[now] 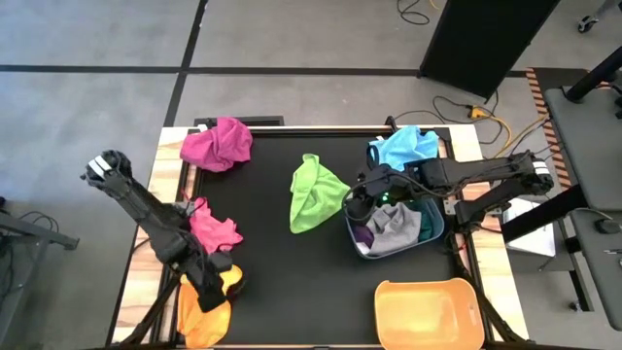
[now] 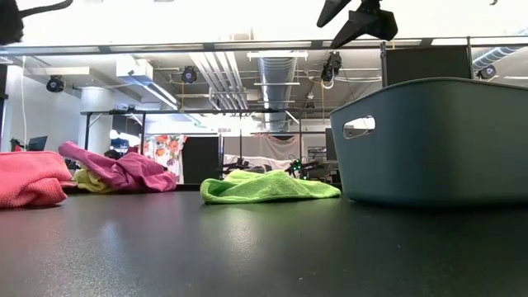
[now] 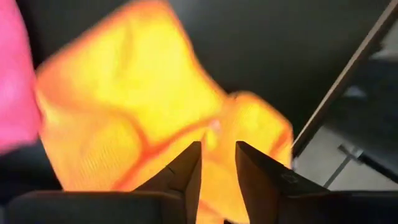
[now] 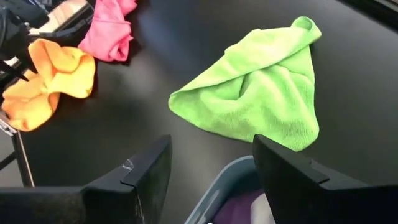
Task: Sort towels by color in basket
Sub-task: Put the orange towel into the blue bin
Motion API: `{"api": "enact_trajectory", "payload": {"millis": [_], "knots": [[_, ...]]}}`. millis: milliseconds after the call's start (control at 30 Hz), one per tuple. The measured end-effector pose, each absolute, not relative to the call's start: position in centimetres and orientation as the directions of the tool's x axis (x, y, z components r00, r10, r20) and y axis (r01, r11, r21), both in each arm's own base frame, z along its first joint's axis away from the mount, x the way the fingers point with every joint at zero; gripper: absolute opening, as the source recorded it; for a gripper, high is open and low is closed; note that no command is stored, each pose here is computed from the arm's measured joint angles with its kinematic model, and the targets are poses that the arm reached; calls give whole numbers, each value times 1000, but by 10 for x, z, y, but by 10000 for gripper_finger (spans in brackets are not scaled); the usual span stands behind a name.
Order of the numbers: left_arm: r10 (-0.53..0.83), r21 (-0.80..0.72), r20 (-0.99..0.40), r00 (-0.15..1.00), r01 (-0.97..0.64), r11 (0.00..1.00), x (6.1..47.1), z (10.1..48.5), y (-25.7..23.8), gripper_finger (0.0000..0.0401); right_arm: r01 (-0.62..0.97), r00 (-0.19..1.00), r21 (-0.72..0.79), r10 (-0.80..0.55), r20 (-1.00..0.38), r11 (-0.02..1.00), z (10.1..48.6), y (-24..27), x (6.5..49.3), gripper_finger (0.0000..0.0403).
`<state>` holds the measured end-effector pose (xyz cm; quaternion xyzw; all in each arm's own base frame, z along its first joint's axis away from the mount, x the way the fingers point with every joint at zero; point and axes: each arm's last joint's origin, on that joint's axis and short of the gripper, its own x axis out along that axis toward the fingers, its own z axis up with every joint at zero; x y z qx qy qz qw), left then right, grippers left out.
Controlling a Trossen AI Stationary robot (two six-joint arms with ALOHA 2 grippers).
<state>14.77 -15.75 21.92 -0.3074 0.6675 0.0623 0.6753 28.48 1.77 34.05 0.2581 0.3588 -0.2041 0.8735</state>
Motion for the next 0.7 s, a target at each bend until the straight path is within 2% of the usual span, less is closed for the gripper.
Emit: {"api": "enact_trajectory", "payload": {"millis": [167, 400, 533, 700], "knots": [[-276, -226, -961, -21, -517, 826, 147, 203, -168, 147, 526, 655, 281, -172, -736, 803, 338, 18, 287, 217], [-207, -123, -957, -204, -359, 925, 147, 175, -180, 234, 527, 643, 269, -171, -746, 806, 334, 19, 291, 217], [-144, -73, -954, -263, -263, 962, 148, 157, -186, 252, 528, 644, 276, -167, -747, 803, 334, 21, 291, 214], [-73, -15, -940, -332, -176, 984, 149, 134, -192, 240, 516, 647, 278, -156, -747, 810, 334, 26, 291, 208]]}}
